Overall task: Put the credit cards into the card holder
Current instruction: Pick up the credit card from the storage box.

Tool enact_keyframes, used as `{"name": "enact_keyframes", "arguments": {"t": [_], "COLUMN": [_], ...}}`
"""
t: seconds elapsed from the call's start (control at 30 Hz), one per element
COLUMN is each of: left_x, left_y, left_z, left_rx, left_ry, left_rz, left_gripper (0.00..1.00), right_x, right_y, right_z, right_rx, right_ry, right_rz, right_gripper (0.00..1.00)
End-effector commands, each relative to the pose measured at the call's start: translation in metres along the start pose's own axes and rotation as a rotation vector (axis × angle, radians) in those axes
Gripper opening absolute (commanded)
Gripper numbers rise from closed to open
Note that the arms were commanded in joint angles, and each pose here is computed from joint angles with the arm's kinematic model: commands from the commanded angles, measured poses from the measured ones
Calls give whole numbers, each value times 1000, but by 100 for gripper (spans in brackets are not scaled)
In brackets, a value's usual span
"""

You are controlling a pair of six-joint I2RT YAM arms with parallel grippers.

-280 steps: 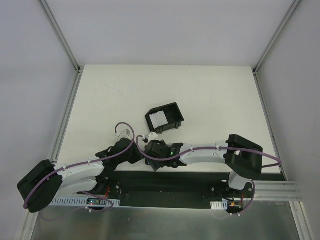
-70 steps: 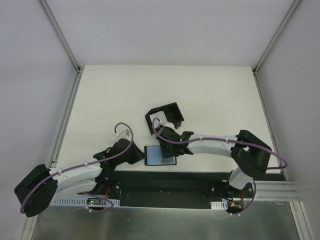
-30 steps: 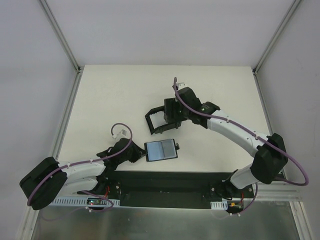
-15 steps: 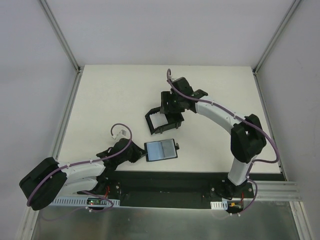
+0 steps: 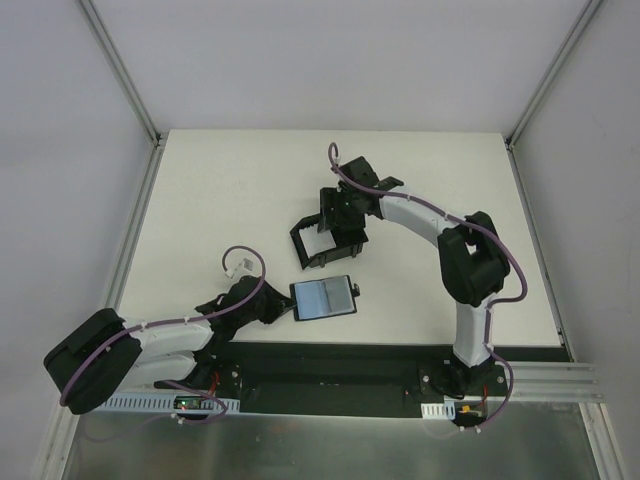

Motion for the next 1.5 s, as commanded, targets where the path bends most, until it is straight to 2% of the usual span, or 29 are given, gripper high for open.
{"name": "enact_keyframes", "arguments": {"t": [0.0, 0.33, 0.63, 0.97, 1.27, 1.47], "left_x": [-6, -7, -8, -12, -13, -12], "left_y": [22, 21, 16, 13, 12, 12], "left_z": [-2, -3, -4, -7, -7, -7], "left_rx": [86, 85, 77, 69, 66, 65], "left_ry": [22, 35, 52, 82, 87, 87], "left_rz": [-31, -48, -68, -81, -85, -84], "left_gripper": [0, 0, 0, 0, 0, 0], "right_x": [7, -2, 8, 9, 12, 13], "right_y": [14, 14, 23, 30, 29, 25], "right_z": [-4, -16, 2, 12, 18, 18], "right_rx": [54, 88, 171, 225, 226, 217], "right_ry": [5, 65, 35, 45, 32, 29], "right_rz": [18, 10, -12, -24, -31, -42], "right_gripper": [69, 69, 53, 40, 33, 18]}}
Point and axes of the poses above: each gripper's point midway between its finger pads, its own z axis back along the fingers, its own y axis along the line the jaws close on, x = y × z, the point moved 1 cm from there along z, back along the fingers, and after that the axes turned 15 degrees about -z, right-handed, at the moved point
